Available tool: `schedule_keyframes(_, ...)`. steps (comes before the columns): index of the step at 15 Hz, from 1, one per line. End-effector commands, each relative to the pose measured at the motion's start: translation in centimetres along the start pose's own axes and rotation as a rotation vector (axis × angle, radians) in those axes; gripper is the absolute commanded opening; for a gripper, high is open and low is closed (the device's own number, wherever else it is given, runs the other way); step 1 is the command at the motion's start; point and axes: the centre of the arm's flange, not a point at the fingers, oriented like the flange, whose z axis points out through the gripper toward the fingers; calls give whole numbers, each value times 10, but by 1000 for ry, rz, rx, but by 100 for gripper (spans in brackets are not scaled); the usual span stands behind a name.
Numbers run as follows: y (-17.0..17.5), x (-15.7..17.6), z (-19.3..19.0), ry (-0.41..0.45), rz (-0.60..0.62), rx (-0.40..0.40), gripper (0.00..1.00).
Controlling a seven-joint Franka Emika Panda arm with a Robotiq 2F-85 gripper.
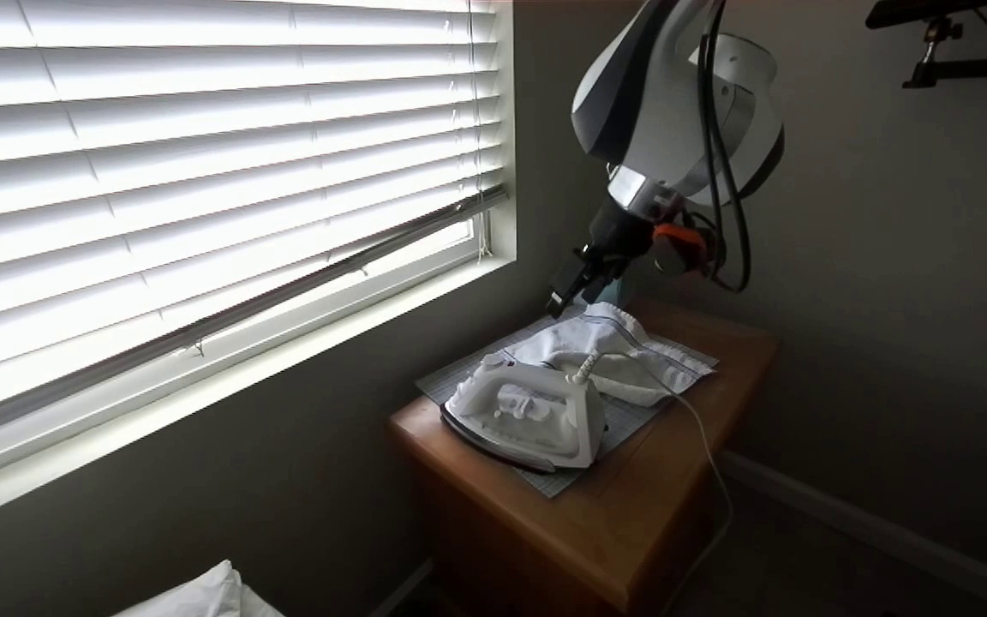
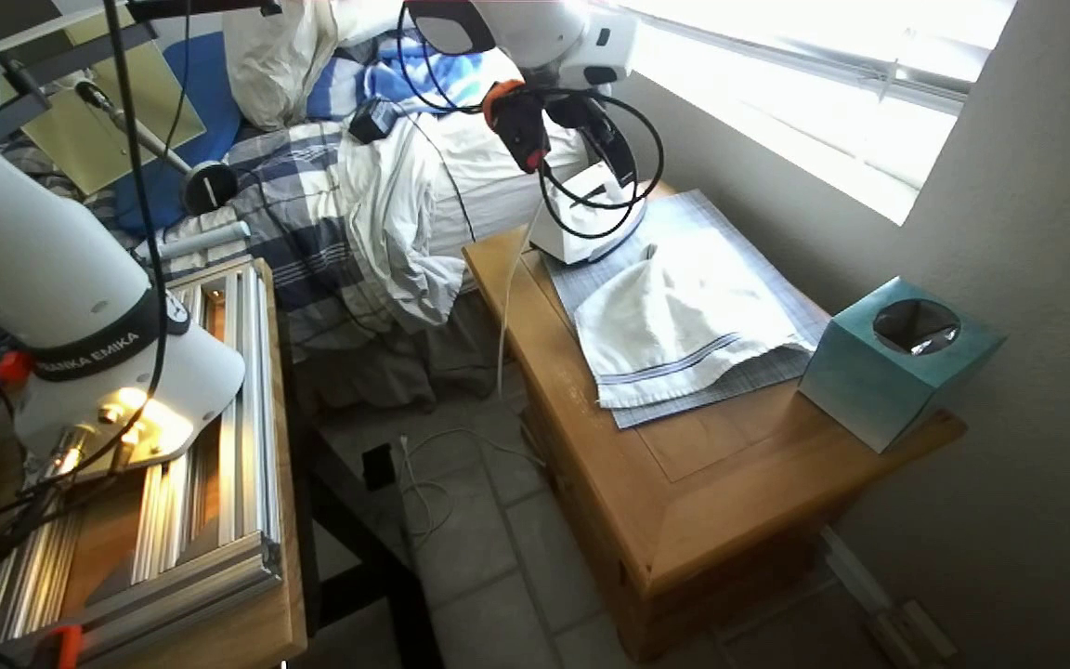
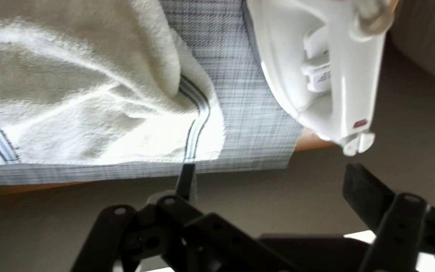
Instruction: Stretch out the towel
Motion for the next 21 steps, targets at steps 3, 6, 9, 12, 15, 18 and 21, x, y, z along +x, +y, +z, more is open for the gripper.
schedule_keyframes(3,-30,-21,12,-80,-153,29,100)
schedule_keyframes(6,-49,-29,14,-98,-222,30,100)
schedule_keyframes(9,-45,-28,14,-97,-226,23,100)
schedule_keyframes(12,-44,-27,14,-97,-225,21,100)
schedule_keyframes(15,-59,-16,15,-127,-276,15,100)
schedule_keyframes(18,-68,-11,15,-171,-341,-4,100)
schedule_keyframes(21,-74,-6,12,-218,-368,-22,100)
